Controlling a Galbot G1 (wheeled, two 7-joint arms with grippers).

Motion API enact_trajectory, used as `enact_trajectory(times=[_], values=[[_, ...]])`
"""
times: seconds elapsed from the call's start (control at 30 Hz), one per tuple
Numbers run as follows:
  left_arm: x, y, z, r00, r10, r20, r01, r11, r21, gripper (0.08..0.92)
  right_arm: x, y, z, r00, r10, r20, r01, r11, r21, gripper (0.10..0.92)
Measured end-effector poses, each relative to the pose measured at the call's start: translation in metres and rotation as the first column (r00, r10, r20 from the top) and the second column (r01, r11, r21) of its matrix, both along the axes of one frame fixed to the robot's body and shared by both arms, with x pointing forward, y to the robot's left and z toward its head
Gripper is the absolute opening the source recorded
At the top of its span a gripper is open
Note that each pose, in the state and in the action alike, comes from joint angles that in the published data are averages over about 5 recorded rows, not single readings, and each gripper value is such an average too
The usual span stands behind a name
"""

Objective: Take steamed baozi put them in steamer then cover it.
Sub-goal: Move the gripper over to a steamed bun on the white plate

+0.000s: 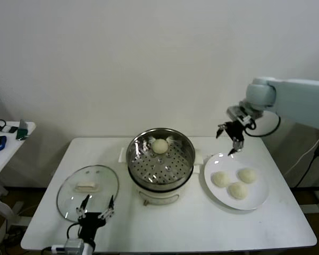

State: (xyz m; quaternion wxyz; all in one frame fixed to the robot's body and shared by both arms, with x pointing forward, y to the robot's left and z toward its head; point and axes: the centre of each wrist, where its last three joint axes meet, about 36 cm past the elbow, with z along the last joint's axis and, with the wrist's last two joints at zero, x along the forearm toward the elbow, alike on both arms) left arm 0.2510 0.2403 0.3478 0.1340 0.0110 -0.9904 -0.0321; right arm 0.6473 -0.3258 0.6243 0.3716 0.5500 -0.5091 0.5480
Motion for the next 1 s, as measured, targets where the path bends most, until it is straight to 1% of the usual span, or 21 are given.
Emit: enact_trajectory(times=[0.2,0.5,0.9,1.0], values=[[-0.003,0.002,-0.002,1.0000,0.007,0.000,-0.007,1.000,0.003,0.823,-0.013,-0.006,-0.048,0.995,-0.093,-0.021,0.092,0.995,-0.027,0.823],[-0.006,0.004,-0.006,0.9999,0.010,-0.004,-0.010,1.000,0.002,0.823,-0.015,-0.002,-0.106,0.988,-0.151,-0.018,0.149,0.987,-0.060,0.823],[-0.004,0.006,-0.009,0.9999,0.013,-0.008,-0.013,1.000,0.000,0.823,-0.005,0.015,-0.157,0.983,-0.181,-0.006,0.180,0.980,-0.084,0.823],[-0.005,0.007,-0.010,0.9999,0.013,-0.010,-0.013,1.000,-0.001,0.823,-0.003,0.016,-0.163,0.982,-0.188,-0.005,0.186,0.978,-0.090,0.800]])
